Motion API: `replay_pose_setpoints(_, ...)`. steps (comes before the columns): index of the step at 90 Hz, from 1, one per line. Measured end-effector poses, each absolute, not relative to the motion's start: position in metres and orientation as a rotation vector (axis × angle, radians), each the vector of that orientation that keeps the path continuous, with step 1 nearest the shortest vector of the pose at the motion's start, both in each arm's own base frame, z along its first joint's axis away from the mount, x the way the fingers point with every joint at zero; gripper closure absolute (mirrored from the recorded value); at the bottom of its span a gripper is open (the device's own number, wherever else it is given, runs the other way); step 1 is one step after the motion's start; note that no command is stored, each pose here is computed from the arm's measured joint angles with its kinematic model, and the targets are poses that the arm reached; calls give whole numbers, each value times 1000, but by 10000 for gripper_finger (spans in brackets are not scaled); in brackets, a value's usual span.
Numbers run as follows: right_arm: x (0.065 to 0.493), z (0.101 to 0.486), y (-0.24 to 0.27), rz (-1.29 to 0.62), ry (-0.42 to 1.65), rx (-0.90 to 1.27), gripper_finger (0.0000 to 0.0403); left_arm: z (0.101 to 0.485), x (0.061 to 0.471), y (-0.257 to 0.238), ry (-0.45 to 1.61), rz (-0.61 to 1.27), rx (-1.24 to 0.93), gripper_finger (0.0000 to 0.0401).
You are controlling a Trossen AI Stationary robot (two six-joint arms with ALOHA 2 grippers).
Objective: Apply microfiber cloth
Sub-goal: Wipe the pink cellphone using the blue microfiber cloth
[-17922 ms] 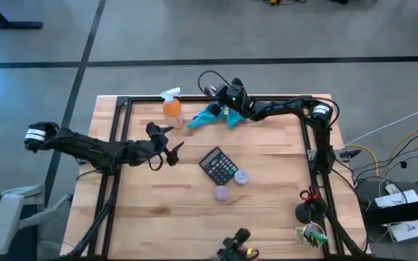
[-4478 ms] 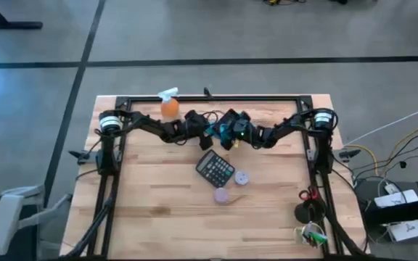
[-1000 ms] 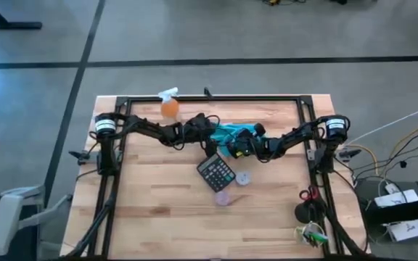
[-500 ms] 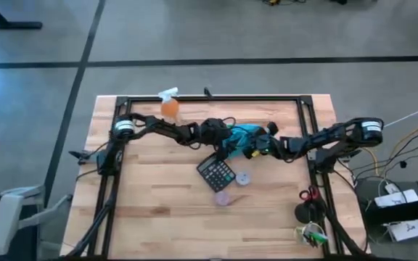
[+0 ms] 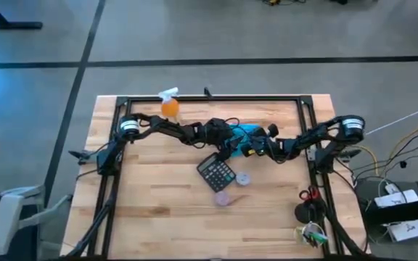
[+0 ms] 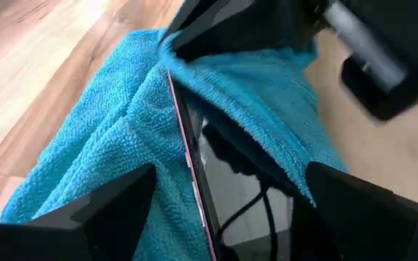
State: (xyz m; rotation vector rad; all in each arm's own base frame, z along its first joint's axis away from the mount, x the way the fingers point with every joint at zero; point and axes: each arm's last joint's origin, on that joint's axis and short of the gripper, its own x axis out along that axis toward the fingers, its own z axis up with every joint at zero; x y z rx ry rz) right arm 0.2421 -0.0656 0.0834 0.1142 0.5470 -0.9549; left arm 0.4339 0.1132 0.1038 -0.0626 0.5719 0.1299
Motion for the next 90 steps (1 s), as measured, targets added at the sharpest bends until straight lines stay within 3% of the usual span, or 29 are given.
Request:
replay_pose_setpoints(26,270,72,-64,-803,502,35,403,100,430,113,591,122,-48,54)
replay_pose_setpoints(44,249,84,-49,-776,544,18,403,98,427,117,601,130,-54,54)
replay_pose_setpoints(69,205,98,-42,-905,707,83,403,96,426,119,605,132,-57,54)
replay_pose_setpoints(90,206,104,-50,-969,671,74,403,96,426,119,604,133,-58,54)
